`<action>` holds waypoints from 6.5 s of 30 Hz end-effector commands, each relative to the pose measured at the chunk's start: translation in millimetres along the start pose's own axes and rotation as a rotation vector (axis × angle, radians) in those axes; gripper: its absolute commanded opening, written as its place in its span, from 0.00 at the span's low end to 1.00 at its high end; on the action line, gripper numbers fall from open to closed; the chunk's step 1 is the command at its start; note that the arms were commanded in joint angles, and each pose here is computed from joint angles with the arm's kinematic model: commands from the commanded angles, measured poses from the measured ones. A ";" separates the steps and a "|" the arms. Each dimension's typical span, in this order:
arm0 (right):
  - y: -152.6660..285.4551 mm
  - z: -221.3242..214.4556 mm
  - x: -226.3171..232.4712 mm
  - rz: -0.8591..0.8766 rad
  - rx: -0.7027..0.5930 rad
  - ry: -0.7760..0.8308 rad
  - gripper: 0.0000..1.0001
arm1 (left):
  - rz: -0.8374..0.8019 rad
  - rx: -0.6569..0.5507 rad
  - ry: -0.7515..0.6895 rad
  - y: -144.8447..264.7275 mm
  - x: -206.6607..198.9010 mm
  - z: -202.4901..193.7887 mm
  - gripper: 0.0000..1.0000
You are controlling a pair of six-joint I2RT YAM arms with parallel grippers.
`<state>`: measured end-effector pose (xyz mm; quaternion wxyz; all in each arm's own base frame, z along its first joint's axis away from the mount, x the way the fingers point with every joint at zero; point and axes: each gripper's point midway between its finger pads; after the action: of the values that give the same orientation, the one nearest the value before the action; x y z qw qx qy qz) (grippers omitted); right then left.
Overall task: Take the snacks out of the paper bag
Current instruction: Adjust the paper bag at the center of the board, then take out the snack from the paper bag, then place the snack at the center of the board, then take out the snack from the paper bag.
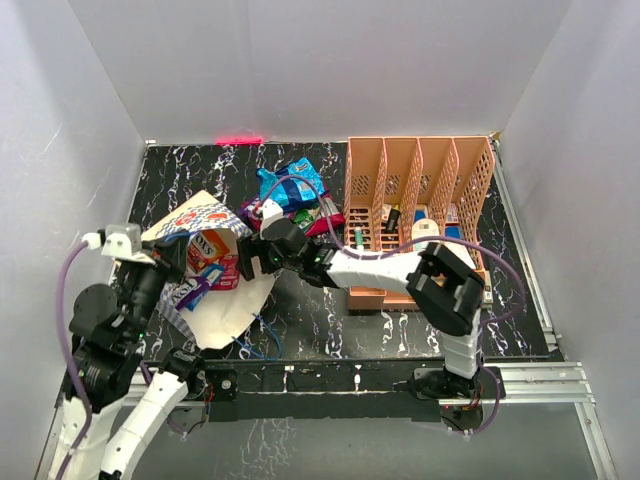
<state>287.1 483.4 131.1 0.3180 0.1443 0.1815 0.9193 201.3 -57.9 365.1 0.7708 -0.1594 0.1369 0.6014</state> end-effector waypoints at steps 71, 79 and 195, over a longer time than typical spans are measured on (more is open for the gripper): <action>-119.9 4.8 137.2 0.316 -0.528 0.924 0.11 | 0.031 0.131 0.243 47.5 -2.2 -22.2 0.00; -81.3 54.0 141.0 0.295 -0.577 0.871 0.07 | 0.130 0.083 0.263 47.7 20.1 -28.5 0.00; 125.0 19.7 150.8 0.508 -0.651 0.896 0.67 | 0.171 0.039 0.227 46.7 47.4 -62.1 0.00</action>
<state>104.1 455.9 182.3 -0.0080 -0.2531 0.0611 0.9655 164.0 -31.0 285.2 0.6987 -0.2014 0.2515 0.6387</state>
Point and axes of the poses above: each gripper's point midway between its finger pads, its own y axis back along the fingers, its own x axis along the line the jaws close on, z = x × y, and after that the axes turned 15 degrees about y, right-handed
